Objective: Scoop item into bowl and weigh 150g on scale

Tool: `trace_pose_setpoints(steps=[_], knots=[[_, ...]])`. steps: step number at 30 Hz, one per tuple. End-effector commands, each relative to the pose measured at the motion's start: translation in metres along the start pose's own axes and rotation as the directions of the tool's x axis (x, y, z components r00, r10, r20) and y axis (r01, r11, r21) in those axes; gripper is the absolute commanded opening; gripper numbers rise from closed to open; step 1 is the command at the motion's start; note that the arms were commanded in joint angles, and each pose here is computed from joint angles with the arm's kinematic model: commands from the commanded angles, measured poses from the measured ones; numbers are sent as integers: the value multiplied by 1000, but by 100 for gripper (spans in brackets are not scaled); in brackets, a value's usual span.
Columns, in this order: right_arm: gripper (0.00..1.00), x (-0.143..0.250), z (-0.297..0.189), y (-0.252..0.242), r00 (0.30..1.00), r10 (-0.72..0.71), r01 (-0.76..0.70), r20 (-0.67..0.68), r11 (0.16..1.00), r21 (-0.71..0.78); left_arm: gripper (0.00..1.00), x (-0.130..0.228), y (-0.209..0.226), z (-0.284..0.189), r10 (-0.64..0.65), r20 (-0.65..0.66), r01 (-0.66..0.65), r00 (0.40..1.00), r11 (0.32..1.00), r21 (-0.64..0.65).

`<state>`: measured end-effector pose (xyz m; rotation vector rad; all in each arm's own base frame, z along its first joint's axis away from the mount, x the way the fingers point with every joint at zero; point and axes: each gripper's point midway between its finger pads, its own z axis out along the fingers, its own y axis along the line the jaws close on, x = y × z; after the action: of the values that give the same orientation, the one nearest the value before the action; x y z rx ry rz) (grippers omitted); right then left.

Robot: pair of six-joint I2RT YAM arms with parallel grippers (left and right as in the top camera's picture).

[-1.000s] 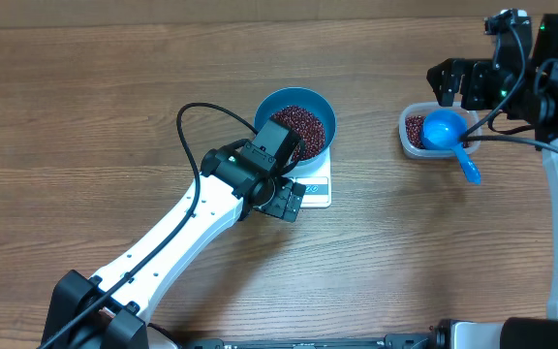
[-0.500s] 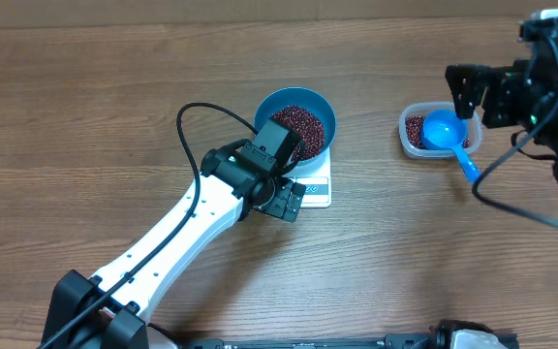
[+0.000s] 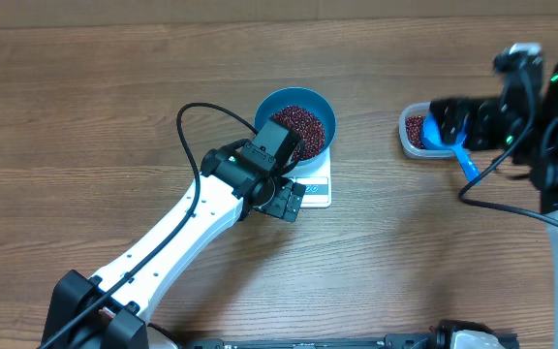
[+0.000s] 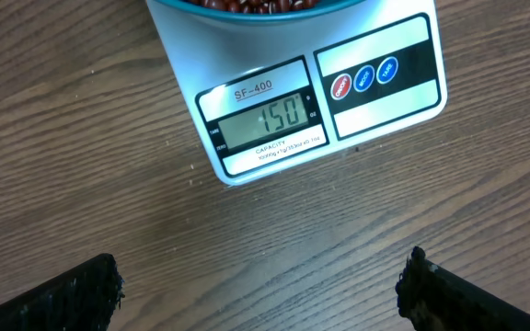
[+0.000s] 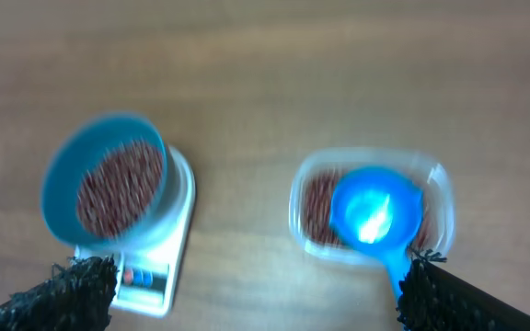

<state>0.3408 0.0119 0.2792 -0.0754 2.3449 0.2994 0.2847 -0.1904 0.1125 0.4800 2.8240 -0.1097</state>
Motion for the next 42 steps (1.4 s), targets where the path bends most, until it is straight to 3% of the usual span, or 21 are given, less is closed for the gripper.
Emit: trace_pose_setpoints(steps=[1,8,22,25,29,36,42], knots=[[100,28,1,2,999,14,-14,-32,1000,-7,99,2,2,2,3,-4,-3,1000,1000,-14],[100,95,15,2,988,51,-53,-143,999,-10,100,2,2,2,3,-4,-3,1000,1000,-14],[100,191,33,7,950,79,-90,-302,996,-23,100,2,2,2,3,-4,-3,1000,1000,-14],[100,215,34,-16,940,18,11,-342,997,82,100,2,2,2,3,-4,-3,1000,1000,-14],[100,242,37,-18,921,46,-10,-387,995,95,100,2,2,2,3,-4,-3,1000,1000,-14],[100,243,42,-16,925,44,-16,-377,997,77,100,2,2,2,3,-4,-3,1000,1000,-14],[100,203,68,-16,988,-24,29,-154,999,32,100,2,2,2,3,-4,-3,1000,1000,-14]])
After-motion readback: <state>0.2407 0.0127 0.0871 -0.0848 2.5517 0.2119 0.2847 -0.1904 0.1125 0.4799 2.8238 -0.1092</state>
